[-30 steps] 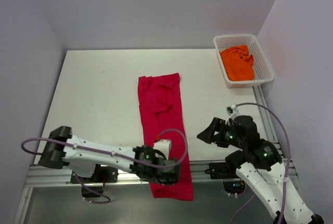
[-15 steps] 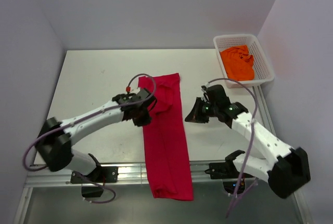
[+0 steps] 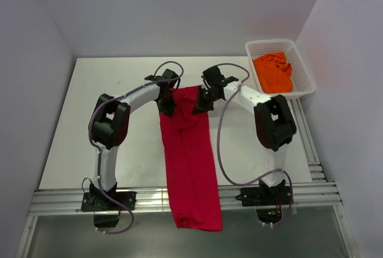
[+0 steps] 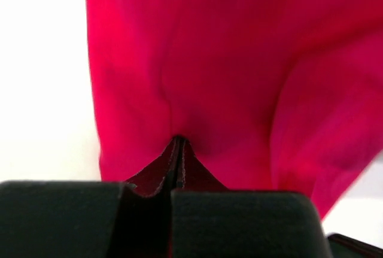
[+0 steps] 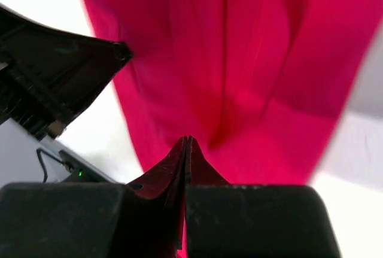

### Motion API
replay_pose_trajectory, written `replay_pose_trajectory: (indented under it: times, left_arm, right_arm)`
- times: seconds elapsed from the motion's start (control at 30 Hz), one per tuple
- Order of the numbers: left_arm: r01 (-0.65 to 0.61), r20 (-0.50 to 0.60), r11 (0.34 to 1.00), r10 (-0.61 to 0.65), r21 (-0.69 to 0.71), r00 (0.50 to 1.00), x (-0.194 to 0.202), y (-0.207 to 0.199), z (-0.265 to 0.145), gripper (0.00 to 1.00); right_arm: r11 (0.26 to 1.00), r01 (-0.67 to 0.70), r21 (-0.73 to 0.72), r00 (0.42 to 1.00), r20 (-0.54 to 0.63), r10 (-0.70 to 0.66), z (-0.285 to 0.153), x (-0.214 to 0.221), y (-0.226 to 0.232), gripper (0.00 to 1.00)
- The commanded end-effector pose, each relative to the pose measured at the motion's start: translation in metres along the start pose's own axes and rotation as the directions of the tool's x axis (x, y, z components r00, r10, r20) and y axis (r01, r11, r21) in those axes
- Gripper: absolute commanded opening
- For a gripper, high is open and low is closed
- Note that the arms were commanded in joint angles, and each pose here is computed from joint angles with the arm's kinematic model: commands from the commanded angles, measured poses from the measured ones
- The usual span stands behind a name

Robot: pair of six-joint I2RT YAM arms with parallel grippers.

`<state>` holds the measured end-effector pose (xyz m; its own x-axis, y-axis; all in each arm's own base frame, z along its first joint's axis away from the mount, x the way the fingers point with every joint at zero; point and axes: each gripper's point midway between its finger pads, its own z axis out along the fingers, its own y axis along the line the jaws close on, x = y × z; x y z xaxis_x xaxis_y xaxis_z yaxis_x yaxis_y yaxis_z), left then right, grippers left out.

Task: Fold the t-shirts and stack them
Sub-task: Rotate the tshirt 90 degrees

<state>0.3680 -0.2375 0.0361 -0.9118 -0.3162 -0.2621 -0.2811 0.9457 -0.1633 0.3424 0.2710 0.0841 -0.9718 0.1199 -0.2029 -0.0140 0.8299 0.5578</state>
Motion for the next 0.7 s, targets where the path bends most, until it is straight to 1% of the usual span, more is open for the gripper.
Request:
replay_pose_trajectory:
  times: [0.0, 0.1, 0.13, 0.2, 0.23, 0.27, 0.33, 0.37, 0.4, 0.47, 0.5, 0.57, 0.6, 0.63, 0.67]
  left_arm:
    - [-0.049, -0.043, 0.999, 0.048, -0.022, 0.998, -0.014, 0.004, 0.02, 0.01]
    - [-0.036, -0.048, 0.999, 0.035, -0.007, 0.998, -0.037, -0.001, 0.031, 0.0]
    - [-0.032, -0.046, 0.999, 0.032, 0.002, 0.998, -0.048, -0.008, 0.043, 0.0]
    - [-0.033, -0.063, 0.999, 0.033, 0.007, 0.997, -0.06, -0.009, 0.053, 0.0]
    - [-0.037, -0.088, 0.999, 0.035, -0.014, 0.995, -0.06, -0.005, 0.074, 0.0]
    - [-0.044, -0.058, 0.999, 0.046, 0.03, 0.997, -0.078, -0.019, 0.068, 0.0]
    - [-0.034, -0.052, 0.997, 0.038, 0.072, 0.998, -0.097, -0.03, 0.082, 0.01]
    - [-0.025, -0.061, 0.996, 0.03, 0.081, 0.998, -0.098, -0.03, 0.089, 0.01]
    - [0.004, -0.064, 0.99, 0.006, 0.142, 0.998, -0.106, -0.036, 0.095, 0.02]
    - [0.054, -0.064, 0.981, -0.042, 0.185, 0.997, -0.117, -0.036, 0.1, 0.05]
    - [0.079, -0.043, 0.976, -0.071, 0.203, 0.997, -0.13, -0.033, 0.102, 0.06]
    - [0.102, -0.015, 0.963, -0.101, 0.25, 0.995, -0.148, -0.042, 0.1, 0.09]
    - [0.122, -0.006, 0.956, -0.125, 0.268, 0.992, -0.157, -0.041, 0.101, 0.1]
    - [0.128, 0.009, 0.933, -0.14, 0.337, 0.99, -0.17, -0.052, 0.094, 0.14]
    - [0.151, 0.017, 0.915, -0.17, 0.373, 0.985, -0.179, -0.058, 0.086, 0.17]
  right_arm:
    - [1.0, 0.016, 0.025, 0.999, -0.053, -0.015, 0.024, -0.016, 0.003, 0.0]
    - [0.999, -0.002, 0.046, 0.996, -0.094, 0.006, 0.042, -0.026, 0.002, 0.0]
    - [1.0, 0.0, 0.029, 0.996, -0.094, 0.002, 0.054, -0.041, 0.008, 0.0]
    - [1.0, -0.011, 0.018, 0.993, -0.116, 0.013, 0.064, -0.049, 0.013, 0.0]
    - [1.0, -0.011, -0.008, 0.994, -0.105, 0.011, 0.073, -0.065, 0.02, 0.0]
    - [0.999, -0.018, -0.045, 0.993, -0.117, 0.012, 0.075, -0.069, 0.027, 0.0]
    - [0.993, -0.022, -0.115, 0.995, -0.099, 0.011, 0.082, -0.089, 0.043, 0.01]
    - [0.987, -0.026, -0.16, 0.995, -0.098, 0.01, 0.08, -0.095, 0.049, 0.05]
    - [0.979, -0.011, -0.202, 0.998, -0.064, -0.002, 0.082, -0.108, 0.057, 0.16]
    - [0.957, -0.037, -0.288, 0.998, -0.061, 0.02, 0.076, -0.12, 0.064, 0.35]
    - [0.94, -0.009, -0.342, 1.0, -0.017, 0.004, 0.073, -0.133, 0.072, 0.5]
    - [0.914, -0.003, -0.405, 1.0, -0.002, 0.002, 0.067, -0.143, 0.08, 0.62]
    - [0.89, 0.039, -0.455, 0.999, 0.029, -0.029, 0.056, -0.152, 0.089, 0.65]
    - [0.879, 0.063, -0.473, 0.998, 0.047, -0.047, 0.049, -0.156, 0.095, 0.66]
    - [0.868, 0.087, -0.49, 0.996, 0.062, -0.066, 0.041, -0.158, 0.101, 0.66]
